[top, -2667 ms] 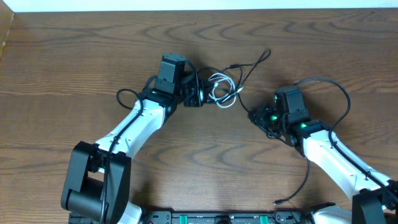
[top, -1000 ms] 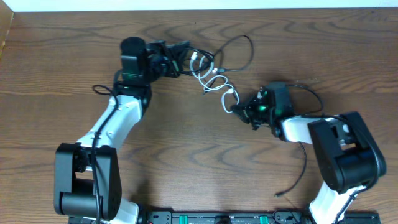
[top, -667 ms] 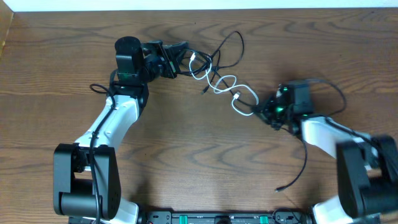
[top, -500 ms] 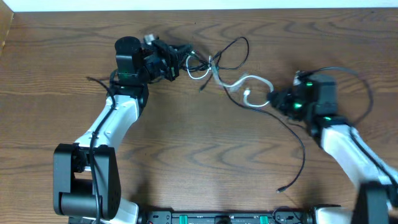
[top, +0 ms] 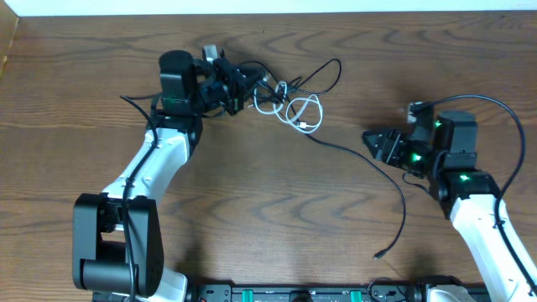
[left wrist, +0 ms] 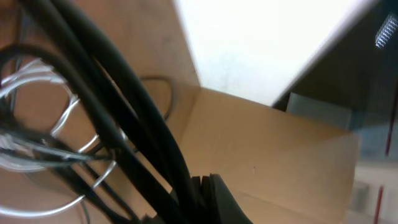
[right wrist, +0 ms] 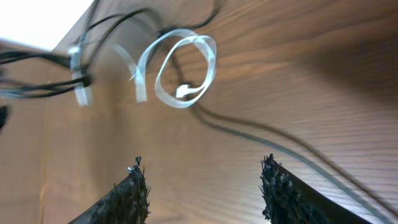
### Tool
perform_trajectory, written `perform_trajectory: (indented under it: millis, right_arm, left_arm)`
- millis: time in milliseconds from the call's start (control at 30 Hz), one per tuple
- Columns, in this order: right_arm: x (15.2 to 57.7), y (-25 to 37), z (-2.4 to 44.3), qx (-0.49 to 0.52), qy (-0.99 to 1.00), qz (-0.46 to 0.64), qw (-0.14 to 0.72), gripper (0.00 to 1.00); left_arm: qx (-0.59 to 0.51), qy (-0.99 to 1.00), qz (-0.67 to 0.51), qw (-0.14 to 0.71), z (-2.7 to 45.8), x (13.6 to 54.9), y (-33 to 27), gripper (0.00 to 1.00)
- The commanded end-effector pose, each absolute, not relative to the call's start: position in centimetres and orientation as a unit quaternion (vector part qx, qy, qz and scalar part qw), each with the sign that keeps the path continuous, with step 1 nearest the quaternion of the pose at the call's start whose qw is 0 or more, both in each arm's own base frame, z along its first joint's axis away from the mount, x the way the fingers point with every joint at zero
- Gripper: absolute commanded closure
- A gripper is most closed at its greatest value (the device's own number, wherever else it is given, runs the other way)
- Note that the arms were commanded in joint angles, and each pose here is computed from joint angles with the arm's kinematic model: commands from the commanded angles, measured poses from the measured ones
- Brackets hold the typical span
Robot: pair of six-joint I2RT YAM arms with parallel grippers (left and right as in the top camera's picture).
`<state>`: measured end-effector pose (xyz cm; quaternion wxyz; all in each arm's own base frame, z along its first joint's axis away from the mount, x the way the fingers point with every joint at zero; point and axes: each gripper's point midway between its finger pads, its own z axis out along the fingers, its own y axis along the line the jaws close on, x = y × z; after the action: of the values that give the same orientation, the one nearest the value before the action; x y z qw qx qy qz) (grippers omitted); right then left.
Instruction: Untangle cables
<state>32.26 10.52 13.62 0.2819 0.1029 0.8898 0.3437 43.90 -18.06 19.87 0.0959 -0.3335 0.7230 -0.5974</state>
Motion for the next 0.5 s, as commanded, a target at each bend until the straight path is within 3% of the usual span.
perform_trajectory:
  millis: [0,267,467]
  right_arm:
    - [30.9,14.0,14.4,0.053,0.883,0.389,0.259,0.42]
    - [31.7,18.4,13.1,0.078,0.886,0.382,0.251,0.42]
    - [32.9,21.4,10.9,0.01,0.89,0.361,0.278,0.45]
  left_arm:
    - [-0.437,0.684,-0.584,0.013,19.5,43.3,-19.3,0.92]
    - [-0.492,0.667,-0.555,-0.067,18.0,41.2,-22.2,0.93]
    - [-0.483,0.672,-0.556,-0.078,18.1,40.7,-23.0,0.93]
